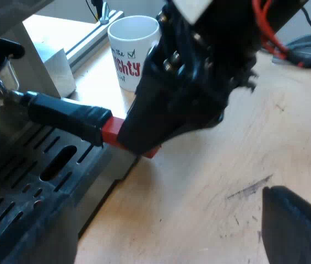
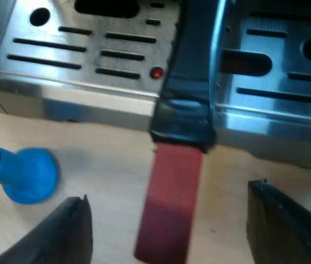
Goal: Grind coffee beans and then tamp
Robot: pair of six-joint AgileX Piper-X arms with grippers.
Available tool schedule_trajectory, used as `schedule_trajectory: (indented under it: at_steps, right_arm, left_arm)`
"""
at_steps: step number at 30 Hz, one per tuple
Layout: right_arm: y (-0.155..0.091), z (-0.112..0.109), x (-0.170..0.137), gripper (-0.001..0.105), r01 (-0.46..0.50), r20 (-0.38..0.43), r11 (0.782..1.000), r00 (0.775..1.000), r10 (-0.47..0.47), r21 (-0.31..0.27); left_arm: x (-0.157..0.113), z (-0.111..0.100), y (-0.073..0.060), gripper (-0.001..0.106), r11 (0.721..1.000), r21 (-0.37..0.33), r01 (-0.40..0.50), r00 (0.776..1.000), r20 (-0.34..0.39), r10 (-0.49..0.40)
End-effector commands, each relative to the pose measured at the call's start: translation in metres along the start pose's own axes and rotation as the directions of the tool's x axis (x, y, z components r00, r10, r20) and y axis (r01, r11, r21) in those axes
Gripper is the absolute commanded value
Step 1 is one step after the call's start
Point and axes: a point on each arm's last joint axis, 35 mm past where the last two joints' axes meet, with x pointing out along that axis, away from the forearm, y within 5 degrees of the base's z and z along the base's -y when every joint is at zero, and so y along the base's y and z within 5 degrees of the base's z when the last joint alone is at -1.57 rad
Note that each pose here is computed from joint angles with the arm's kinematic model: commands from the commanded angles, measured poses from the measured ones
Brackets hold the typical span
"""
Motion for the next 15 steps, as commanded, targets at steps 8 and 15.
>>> schedule_trajectory:
  at_steps: [8,15]
  right_arm:
    - [0.008,0.007,0.026,0.06,-0.002,0.021,1.0,1.0,0.002,0.03]
    - [0.003,0.004,0.041,0.06,0.033,-0.011,0.996,0.999,-0.033,0.082]
  left_arm:
    - [-0.001,0.003,-0.001,0.071,1.0,0.012,0.0,1.0,0.02,0.0]
    - [-0.001,0.003,-0.001,0.071,1.0,0.012,0.0,1.0,0.02,0.0]
